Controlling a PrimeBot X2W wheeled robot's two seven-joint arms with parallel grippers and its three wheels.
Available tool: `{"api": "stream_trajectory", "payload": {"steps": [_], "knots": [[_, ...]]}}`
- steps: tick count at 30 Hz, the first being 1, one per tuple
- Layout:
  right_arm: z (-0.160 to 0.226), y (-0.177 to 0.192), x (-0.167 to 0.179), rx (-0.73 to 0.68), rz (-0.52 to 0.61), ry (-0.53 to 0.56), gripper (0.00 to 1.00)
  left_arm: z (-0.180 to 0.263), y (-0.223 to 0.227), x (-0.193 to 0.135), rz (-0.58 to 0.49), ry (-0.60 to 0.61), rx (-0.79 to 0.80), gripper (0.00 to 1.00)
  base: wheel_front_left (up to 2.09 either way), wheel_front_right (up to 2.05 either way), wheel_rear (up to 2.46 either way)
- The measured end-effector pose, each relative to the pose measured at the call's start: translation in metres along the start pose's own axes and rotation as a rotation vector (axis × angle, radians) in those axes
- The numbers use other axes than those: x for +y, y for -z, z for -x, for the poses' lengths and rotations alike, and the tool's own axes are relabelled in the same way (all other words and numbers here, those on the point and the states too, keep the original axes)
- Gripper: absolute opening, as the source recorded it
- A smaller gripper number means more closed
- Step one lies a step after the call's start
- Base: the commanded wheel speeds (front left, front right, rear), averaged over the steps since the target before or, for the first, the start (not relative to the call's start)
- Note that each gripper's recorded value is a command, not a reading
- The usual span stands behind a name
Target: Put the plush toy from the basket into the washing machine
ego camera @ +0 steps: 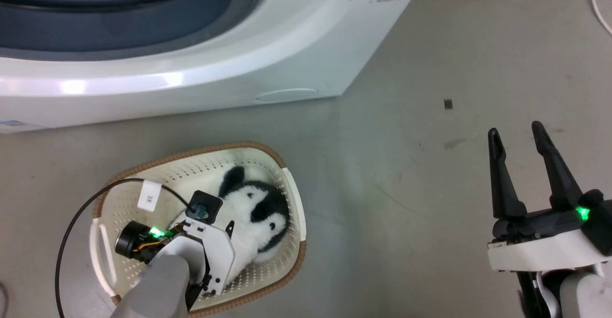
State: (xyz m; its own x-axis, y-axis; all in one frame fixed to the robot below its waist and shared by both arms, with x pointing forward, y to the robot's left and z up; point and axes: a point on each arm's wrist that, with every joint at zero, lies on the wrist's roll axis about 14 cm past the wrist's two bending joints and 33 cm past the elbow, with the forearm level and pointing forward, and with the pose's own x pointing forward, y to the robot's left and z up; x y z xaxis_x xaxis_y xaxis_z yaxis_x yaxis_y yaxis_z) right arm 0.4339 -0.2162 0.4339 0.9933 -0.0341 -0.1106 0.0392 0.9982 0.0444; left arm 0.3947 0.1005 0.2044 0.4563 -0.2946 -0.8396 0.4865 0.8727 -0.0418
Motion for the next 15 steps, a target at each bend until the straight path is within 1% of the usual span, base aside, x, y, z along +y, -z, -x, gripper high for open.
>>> {"api": "stream_trajectory", "payload": {"steps": [6, 11, 15], "knots": [[-0.005, 0.015, -0.008, 0.029, -0.001, 0.022, 1.00, -0.019, 0.028, -0.002, -0.116, 0.048, 0.142, 1.00, 0.00, 0.00, 0.00], [-0.007, 0.027, -0.015, 0.052, -0.013, 0.046, 1.00, -0.036, 0.037, -0.002, -0.160, 0.072, 0.202, 1.00, 0.00, 0.00, 0.00], [-0.011, 0.034, -0.019, 0.058, -0.015, 0.055, 1.00, -0.047, 0.050, 0.004, -0.195, 0.079, 0.268, 1.00, 0.00, 0.00, 0.00]]}}
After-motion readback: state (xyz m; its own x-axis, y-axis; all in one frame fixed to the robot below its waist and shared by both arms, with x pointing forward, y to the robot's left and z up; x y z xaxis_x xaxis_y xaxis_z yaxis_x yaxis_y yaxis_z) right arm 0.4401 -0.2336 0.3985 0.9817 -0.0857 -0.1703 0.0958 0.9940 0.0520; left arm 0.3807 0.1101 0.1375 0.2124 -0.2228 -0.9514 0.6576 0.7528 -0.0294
